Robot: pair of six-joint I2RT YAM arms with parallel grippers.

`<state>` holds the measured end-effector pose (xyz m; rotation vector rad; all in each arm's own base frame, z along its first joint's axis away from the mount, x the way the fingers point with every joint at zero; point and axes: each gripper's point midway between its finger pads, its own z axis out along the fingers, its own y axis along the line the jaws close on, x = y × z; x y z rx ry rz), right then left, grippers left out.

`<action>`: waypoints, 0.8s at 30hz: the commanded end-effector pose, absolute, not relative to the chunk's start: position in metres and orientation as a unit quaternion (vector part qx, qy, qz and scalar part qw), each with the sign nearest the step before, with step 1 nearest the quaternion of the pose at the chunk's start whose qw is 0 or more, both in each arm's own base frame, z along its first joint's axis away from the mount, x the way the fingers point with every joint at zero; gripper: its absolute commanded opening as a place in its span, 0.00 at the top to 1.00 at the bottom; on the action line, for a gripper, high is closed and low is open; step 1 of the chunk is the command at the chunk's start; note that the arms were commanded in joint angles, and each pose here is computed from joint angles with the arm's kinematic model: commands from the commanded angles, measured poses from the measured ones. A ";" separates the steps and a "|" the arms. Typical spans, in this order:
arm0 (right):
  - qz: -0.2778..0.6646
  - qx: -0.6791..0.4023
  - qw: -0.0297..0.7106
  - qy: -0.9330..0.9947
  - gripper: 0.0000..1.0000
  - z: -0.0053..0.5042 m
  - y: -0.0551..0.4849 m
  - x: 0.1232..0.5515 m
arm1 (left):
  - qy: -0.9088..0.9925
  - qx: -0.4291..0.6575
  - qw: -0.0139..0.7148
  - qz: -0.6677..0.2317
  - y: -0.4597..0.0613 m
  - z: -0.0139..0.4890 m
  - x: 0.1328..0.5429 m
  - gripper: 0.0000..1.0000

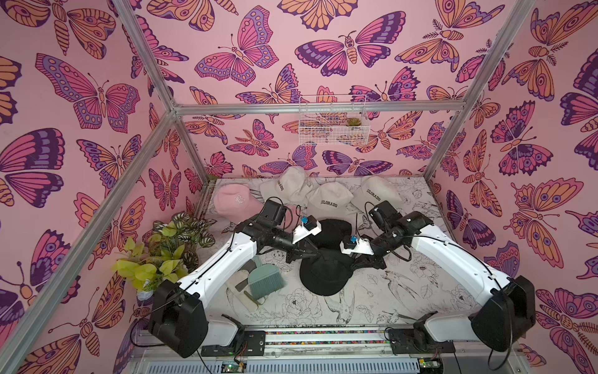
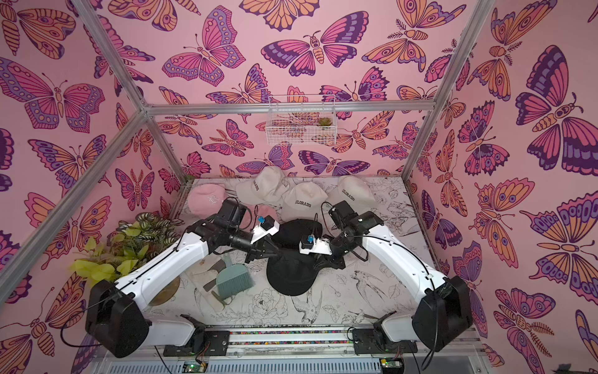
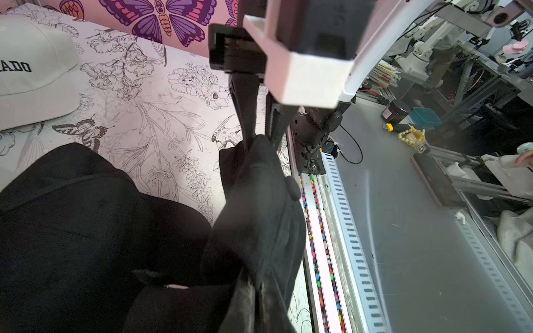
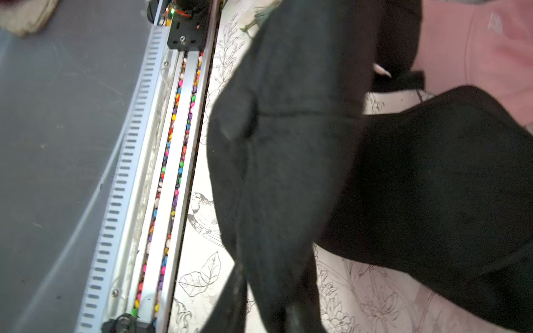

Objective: Stack the baseball caps by color
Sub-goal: Place the baseball cap on the baseball cap.

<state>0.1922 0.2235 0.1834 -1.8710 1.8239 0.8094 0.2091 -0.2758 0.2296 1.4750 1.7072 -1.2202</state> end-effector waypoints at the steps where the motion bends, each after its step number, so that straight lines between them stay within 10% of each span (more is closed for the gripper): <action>1: 0.306 -0.658 0.205 0.657 1.00 0.189 0.224 0.198 | 0.640 0.542 0.285 -0.463 -0.274 0.234 0.212 1.00; 24: 0.369 -0.655 0.156 0.640 1.00 0.193 0.226 0.284 | 0.789 0.412 0.284 -0.356 -0.267 0.186 0.333 1.00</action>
